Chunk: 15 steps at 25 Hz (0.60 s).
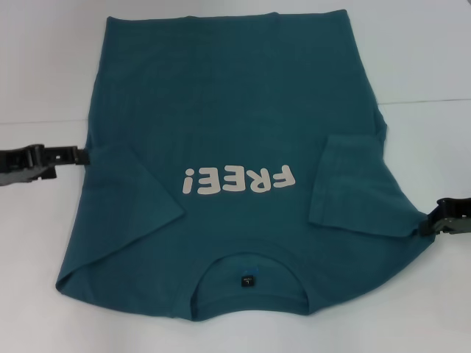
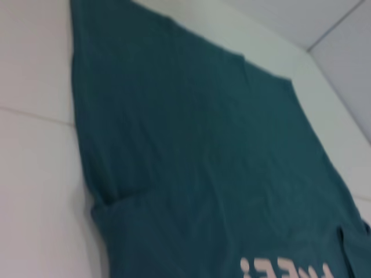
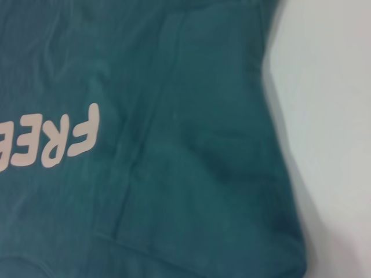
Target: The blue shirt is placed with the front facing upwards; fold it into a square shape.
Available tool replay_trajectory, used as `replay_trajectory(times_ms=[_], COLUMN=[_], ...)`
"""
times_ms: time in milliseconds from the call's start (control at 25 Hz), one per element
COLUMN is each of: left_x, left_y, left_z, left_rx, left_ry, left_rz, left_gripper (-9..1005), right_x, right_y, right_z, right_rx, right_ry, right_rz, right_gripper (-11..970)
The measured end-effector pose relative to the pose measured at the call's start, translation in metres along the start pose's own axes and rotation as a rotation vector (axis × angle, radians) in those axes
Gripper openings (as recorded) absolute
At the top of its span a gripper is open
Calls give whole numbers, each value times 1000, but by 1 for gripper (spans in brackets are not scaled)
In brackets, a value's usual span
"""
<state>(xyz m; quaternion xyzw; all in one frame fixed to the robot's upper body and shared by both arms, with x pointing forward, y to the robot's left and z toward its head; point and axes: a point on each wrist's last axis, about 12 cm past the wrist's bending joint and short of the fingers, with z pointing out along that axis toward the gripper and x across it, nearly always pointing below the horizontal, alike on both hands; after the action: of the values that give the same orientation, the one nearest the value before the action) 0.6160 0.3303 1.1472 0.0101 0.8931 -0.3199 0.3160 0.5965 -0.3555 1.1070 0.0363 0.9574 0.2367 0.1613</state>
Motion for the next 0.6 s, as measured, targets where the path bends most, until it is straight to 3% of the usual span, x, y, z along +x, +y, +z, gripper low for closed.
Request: replay_trajectory(times_ms=[280,600], left_x=[6,11], left_y=[-5,-10], left_z=[-7,-6], left_rx=[16,-33], left_ry=[74,235], left_rz=[-7,-63], left_gripper=[873,873], right_x=[-2,-2], right_y=[4,8], right_z=[1,4], right_rx=[-6,-16], right_ry=[3,8], right_rz=[-31,-55], right_gripper=[41,41])
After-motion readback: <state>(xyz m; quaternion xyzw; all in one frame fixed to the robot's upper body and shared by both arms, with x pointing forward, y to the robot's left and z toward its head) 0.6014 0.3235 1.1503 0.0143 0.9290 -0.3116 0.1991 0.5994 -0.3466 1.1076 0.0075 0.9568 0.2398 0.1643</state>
